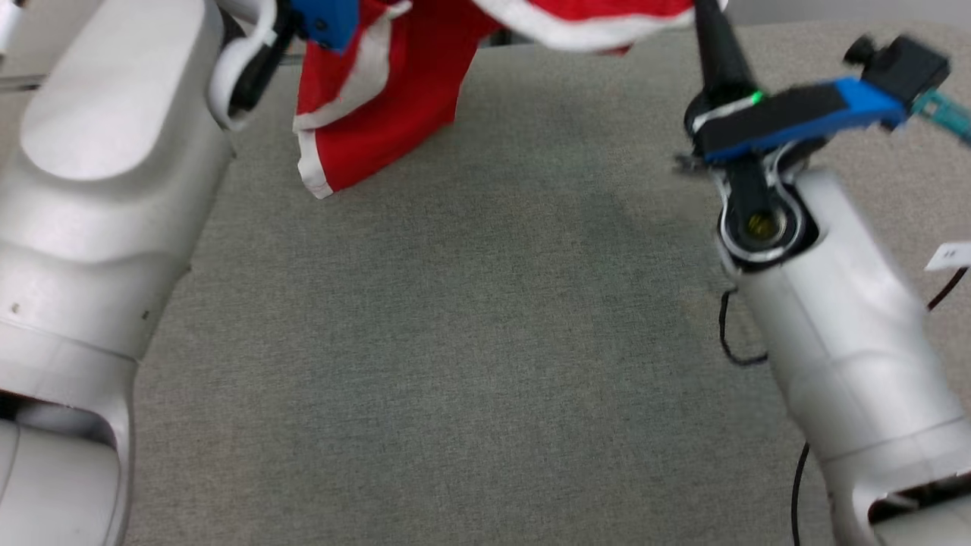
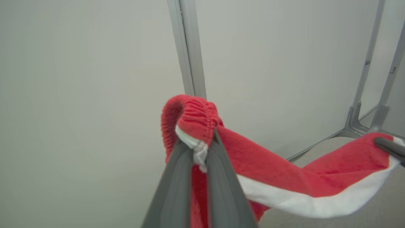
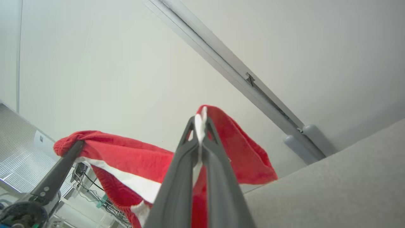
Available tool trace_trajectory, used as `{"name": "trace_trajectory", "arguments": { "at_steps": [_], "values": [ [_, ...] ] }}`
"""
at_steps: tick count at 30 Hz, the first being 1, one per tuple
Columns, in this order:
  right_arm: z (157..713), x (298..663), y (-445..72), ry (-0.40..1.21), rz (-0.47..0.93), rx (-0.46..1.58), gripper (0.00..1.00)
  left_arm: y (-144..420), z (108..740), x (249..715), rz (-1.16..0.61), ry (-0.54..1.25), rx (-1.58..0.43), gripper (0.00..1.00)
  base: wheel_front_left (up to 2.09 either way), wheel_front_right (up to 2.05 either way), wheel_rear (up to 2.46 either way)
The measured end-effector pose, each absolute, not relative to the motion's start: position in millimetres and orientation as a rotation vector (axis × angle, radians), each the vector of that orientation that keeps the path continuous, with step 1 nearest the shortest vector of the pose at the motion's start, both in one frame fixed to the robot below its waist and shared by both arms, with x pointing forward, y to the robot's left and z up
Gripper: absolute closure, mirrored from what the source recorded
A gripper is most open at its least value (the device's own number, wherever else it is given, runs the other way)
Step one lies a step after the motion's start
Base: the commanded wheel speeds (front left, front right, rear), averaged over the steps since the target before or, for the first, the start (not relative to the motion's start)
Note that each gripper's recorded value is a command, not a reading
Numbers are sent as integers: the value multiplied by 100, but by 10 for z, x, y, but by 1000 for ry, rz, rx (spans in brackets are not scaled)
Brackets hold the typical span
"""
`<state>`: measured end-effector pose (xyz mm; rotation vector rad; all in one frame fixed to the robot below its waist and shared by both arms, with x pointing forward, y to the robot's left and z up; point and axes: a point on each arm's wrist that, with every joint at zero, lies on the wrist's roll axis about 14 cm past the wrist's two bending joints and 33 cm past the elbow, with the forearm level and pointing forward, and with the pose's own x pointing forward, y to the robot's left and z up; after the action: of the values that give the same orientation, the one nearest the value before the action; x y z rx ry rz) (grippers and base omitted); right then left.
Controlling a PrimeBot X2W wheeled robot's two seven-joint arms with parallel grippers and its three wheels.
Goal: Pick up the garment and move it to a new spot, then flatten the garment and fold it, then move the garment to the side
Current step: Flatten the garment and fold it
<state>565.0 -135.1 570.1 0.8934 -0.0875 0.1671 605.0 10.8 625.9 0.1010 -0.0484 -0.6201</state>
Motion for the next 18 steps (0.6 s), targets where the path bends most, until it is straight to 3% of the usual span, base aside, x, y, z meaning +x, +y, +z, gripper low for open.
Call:
{"name": "trace_trajectory", "arguments": {
  "at_steps": [11, 15, 18],
  "values": [
    [7222, 6348, -1869, -498, 167, 755, 100, 263, 7122, 6640, -487, -378, -68, 100, 0, 0, 0],
    [7184, 6466, -1909, -522, 153, 750, 100, 283, 6881, 6772, -470, -337, -141, 100, 0, 0, 0],
    [6895, 6524, -1859, -470, 145, 757, 100, 373, 6292, 6830, -442, -214, -187, 100, 0, 0, 0]
  ]
}}
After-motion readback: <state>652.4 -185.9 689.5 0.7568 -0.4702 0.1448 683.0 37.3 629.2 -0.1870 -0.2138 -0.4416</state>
